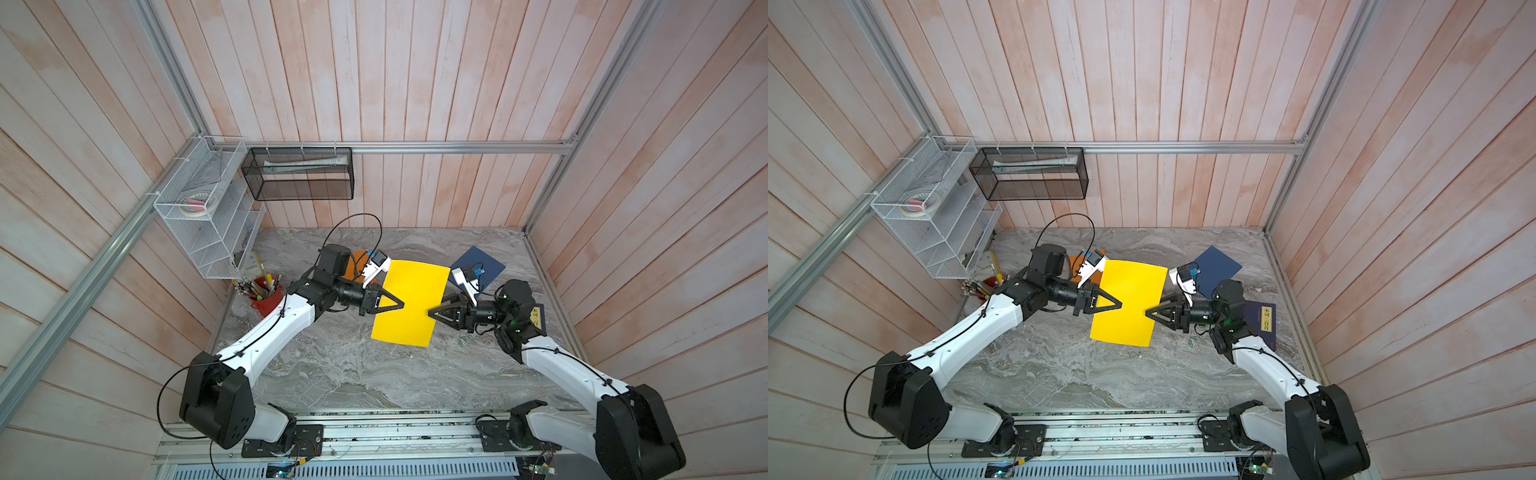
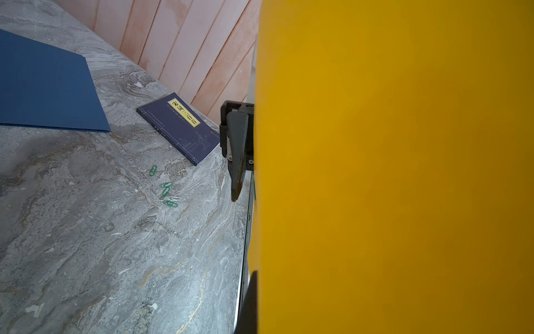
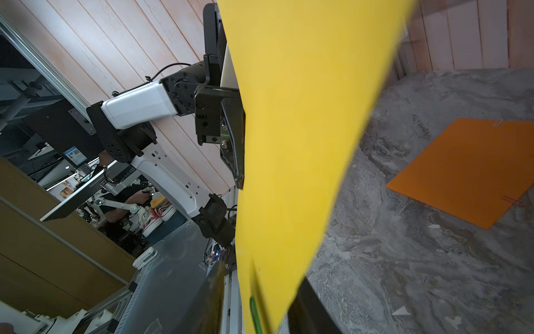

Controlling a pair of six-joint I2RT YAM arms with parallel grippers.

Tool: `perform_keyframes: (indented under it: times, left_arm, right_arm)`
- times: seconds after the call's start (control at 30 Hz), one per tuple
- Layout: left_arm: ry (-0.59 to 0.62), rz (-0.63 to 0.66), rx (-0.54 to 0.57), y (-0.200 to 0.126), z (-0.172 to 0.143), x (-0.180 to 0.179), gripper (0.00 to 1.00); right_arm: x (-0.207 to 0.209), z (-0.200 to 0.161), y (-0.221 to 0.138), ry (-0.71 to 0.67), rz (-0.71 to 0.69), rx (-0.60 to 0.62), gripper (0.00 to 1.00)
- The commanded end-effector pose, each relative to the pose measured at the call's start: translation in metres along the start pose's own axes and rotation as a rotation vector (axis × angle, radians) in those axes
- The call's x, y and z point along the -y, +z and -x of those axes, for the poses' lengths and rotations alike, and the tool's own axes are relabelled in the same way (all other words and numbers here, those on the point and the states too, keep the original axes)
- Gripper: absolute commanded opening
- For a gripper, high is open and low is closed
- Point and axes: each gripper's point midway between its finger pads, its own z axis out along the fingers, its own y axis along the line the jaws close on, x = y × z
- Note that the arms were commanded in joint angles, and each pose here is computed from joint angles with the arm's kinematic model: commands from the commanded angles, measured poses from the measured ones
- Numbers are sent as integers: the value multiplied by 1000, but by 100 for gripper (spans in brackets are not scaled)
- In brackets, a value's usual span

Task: Unclip the paperclips from the documents
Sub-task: Adjust the document, then remove the paper clip from the document.

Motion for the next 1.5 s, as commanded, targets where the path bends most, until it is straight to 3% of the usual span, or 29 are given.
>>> perform_keyframes:
  times: [0.0, 0.97, 1.47]
  left_arm:
    - [12, -20, 5, -4, 2, 6, 0]
    - [25, 10, -2, -6, -1, 1, 0]
    - [27, 19, -3, -8, -4, 2, 0]
  right_arm:
    - [-2, -9, -2, -1, 15, -24, 36]
    - [4, -12, -7, 38, -7, -23, 3]
    - [8, -12, -11, 56, -35, -15, 3]
